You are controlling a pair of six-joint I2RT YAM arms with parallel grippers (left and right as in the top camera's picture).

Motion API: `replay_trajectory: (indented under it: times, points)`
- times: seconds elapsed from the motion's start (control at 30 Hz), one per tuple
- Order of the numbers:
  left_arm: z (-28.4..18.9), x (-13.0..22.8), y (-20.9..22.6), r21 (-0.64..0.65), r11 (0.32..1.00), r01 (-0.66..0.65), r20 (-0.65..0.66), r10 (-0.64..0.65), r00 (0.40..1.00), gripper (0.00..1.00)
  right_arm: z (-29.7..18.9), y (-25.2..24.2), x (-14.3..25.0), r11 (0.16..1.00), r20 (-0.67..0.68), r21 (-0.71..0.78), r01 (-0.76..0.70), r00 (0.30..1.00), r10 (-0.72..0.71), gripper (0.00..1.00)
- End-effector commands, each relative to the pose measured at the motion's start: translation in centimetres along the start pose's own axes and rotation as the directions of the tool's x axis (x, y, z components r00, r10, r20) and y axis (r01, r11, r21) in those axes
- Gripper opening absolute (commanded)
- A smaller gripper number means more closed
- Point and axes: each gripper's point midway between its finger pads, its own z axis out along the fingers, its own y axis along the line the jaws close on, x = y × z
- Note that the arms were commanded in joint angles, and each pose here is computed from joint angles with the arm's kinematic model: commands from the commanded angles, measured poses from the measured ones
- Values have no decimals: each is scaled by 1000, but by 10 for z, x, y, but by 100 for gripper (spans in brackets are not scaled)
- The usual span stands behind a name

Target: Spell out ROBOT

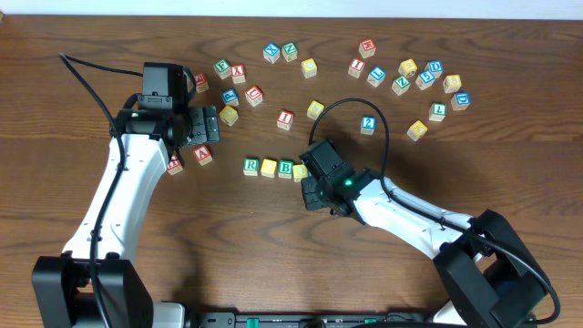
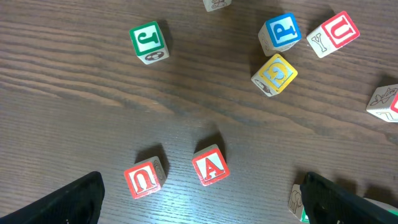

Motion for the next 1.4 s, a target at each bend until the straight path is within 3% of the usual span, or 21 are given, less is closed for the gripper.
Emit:
replay_trajectory:
  times: [0.0, 0.97, 1.37]
  points:
    - [2, 4, 1, 3, 1000, -11, -13, 11, 1000, 99, -10, 6, -11, 1000, 41, -6, 20, 999, -20, 1]
    - [2, 4, 1, 3, 1000, -11, -13, 11, 1000, 99, 1, 7, -11, 998, 64, 29, 55, 996, -57, 1]
    - [2, 5, 1, 3, 1000, -11, -13, 11, 1000, 99, 1, 5, 1, 999, 11, 25, 28, 1000, -28, 1]
